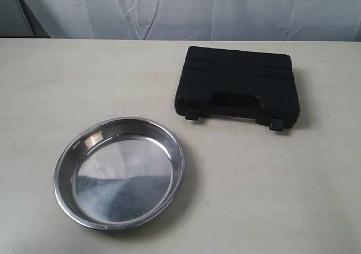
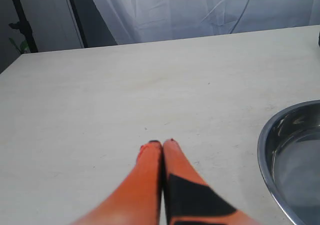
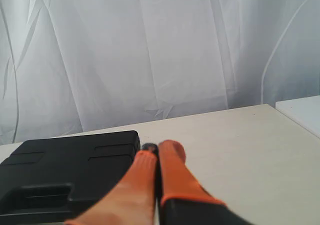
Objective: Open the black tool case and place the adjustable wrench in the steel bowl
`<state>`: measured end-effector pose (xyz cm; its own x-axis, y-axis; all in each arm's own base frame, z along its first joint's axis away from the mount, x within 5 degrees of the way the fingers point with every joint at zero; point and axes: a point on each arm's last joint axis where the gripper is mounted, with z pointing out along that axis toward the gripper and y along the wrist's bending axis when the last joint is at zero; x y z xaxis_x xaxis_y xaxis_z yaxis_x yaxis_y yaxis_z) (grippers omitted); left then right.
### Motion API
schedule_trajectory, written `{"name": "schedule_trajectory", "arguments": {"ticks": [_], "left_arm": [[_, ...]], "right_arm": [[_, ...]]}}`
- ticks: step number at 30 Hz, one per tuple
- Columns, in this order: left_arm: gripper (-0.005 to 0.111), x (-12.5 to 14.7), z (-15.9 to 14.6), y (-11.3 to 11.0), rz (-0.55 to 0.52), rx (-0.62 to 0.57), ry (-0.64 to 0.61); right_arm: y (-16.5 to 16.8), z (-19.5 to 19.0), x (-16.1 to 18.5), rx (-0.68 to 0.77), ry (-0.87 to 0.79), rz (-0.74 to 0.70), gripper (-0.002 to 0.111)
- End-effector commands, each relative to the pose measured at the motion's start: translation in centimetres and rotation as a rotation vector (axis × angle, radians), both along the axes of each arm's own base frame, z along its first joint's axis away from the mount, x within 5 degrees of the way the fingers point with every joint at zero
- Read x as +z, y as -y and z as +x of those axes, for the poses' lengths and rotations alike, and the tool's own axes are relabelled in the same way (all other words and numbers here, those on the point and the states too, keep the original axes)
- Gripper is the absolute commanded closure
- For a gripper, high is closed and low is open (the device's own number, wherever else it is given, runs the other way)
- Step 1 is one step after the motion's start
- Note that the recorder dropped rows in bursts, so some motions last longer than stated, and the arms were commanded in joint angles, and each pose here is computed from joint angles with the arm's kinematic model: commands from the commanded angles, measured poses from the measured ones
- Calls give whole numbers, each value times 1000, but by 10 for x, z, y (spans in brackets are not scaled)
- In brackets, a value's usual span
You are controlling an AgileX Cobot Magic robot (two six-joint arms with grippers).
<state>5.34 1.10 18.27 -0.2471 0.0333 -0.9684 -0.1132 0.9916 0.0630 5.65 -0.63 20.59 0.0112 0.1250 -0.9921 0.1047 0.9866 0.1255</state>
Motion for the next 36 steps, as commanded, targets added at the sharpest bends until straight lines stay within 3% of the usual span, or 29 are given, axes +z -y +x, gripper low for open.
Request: {"name": "schedule_trajectory", "arguments": {"ticks": [1,11,12,16,17,18,22,25,32,36], "left_arm": [[107,2,0,0,3,2,12],[107,2,0,0,3,2,12],[107,2,0,0,3,2,12],[107,2,0,0,3,2,12],[107,2,0,0,3,2,12],[107,2,0,0,3,2,12],[107,2,0,0,3,2,12],[107,2,0,0,3,2,12],[107,2,0,0,3,2,12],[107,2,0,0,3,2,12]], "right_arm": [[0,0,1,-5,14,-5,109],[0,-1,5,0,69,2,109],[-1,-1,9,7,119,83,109],[6,-5,24,35,371,762,109],[9,-6,26,36,422,870,109],[13,-8,29,28,487,971,109],[19,-11,33,28,593,1140,109],[19,-11,33,40,603,1168,109],[16,-12,36,33,584,977,109],[17,-19,58,98,700,1062,109]]}}
